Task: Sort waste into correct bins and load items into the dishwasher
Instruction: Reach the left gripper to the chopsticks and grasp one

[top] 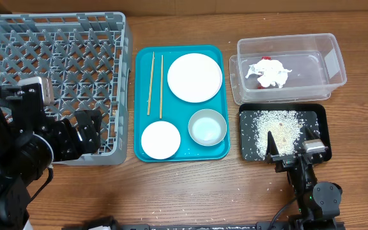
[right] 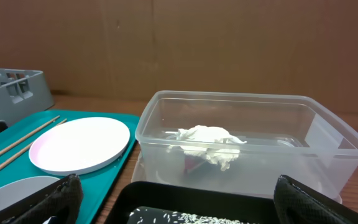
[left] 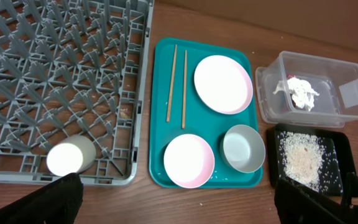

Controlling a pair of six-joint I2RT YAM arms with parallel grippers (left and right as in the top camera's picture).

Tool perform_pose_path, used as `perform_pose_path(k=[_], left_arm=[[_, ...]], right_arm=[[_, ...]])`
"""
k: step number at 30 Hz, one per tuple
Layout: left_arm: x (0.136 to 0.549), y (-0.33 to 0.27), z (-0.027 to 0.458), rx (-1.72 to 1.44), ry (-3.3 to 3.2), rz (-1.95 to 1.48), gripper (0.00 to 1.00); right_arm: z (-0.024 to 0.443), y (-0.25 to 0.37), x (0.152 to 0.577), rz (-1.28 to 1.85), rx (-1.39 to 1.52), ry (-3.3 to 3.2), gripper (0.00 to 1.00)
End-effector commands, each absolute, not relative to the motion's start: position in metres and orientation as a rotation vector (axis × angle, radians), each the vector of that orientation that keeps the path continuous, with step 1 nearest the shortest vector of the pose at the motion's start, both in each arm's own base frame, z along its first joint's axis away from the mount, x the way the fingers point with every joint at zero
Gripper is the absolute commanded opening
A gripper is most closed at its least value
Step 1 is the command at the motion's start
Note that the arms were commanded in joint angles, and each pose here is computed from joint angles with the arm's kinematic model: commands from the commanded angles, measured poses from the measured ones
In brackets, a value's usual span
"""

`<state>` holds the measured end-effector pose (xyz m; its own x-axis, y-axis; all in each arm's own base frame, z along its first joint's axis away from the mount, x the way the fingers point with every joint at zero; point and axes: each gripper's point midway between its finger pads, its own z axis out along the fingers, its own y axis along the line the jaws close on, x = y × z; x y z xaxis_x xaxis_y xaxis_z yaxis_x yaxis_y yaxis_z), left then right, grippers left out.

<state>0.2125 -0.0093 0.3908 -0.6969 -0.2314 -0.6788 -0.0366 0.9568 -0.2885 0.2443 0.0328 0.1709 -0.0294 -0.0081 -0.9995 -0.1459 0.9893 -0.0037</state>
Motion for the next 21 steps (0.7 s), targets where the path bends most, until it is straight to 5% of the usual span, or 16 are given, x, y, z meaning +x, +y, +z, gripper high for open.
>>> perform_pose_path(k=[1,12,15,21], left_arm=[[0.213,-0.012,0.393,-0.148,2.322,-0.331,1.00],[0.222,-0.025,0.408,-0.352,2.245,-0.545,1.00],[0.241,-0.028,0.422,-0.349,2.176,-0.604,0.92],[0.279,-0.034,0.364,-0.313,2.433,-0.416,0.85]], right_arm=[[0.170,0.030,0.245,0.102,-0.112,1.588,1.00],[0.170,0.030,0.245,0.102,-0.112,1.588,1.00],[0.170,0.030,0.245,0.102,-0.112,1.588,1.00],[0.170,0.030,0.245,0.102,-0.112,1.588,1.00]])
